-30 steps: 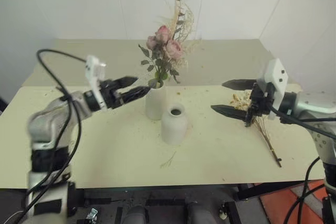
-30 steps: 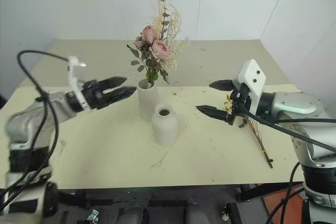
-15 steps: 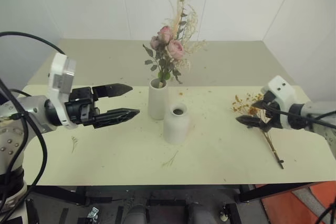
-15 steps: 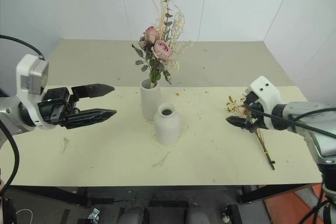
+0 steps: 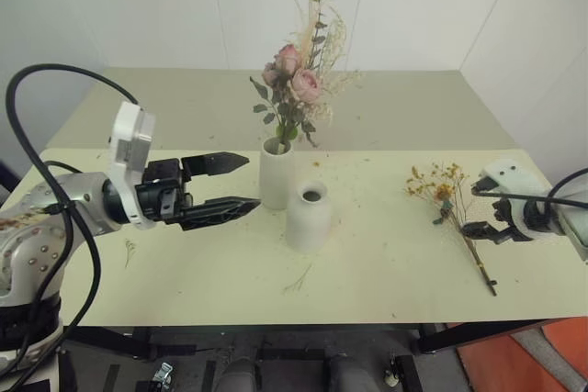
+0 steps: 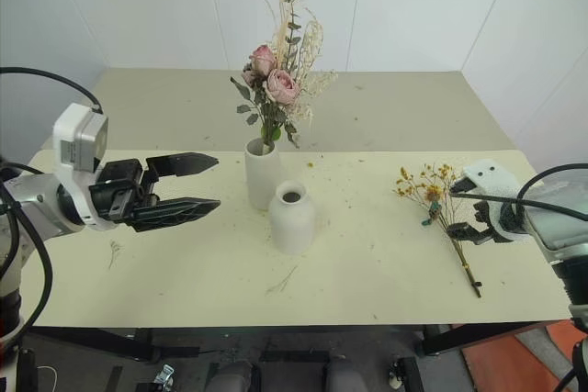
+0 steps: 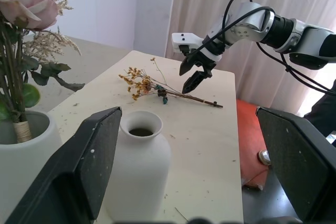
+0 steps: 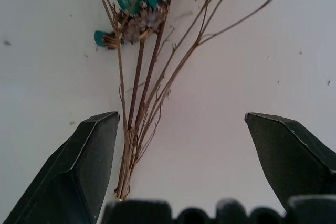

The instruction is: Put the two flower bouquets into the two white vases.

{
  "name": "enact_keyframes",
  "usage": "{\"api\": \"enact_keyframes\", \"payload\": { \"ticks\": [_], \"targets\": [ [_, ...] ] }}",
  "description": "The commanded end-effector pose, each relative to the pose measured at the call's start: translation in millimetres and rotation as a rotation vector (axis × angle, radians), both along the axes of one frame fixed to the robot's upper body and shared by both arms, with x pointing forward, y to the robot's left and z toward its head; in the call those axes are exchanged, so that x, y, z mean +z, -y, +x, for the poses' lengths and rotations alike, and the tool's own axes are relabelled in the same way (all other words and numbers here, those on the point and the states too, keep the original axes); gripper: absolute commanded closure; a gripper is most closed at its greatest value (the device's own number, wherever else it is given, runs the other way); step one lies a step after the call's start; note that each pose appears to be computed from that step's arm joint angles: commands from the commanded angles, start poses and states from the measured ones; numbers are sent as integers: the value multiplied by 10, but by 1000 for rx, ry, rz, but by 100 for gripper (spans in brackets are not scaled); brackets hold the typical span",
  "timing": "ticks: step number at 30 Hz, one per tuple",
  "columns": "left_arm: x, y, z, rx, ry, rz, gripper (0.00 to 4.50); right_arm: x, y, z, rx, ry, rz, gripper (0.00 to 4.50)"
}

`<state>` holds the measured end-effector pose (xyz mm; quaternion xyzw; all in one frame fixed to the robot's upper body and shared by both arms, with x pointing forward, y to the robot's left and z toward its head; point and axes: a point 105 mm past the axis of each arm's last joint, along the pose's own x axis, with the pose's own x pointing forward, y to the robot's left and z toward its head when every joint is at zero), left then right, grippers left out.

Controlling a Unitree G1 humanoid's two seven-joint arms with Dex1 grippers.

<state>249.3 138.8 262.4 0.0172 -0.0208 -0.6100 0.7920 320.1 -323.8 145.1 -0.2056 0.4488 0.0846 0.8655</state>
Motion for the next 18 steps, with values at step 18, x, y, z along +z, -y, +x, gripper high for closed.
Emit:
{"api": "enact_keyframes", "payload": {
  "ticks": [18],
  "targets": [
    [24, 10, -50, -11, 44, 11, 4, -209, 1, -144, -72, -189, 227, 0]
  ]
}}
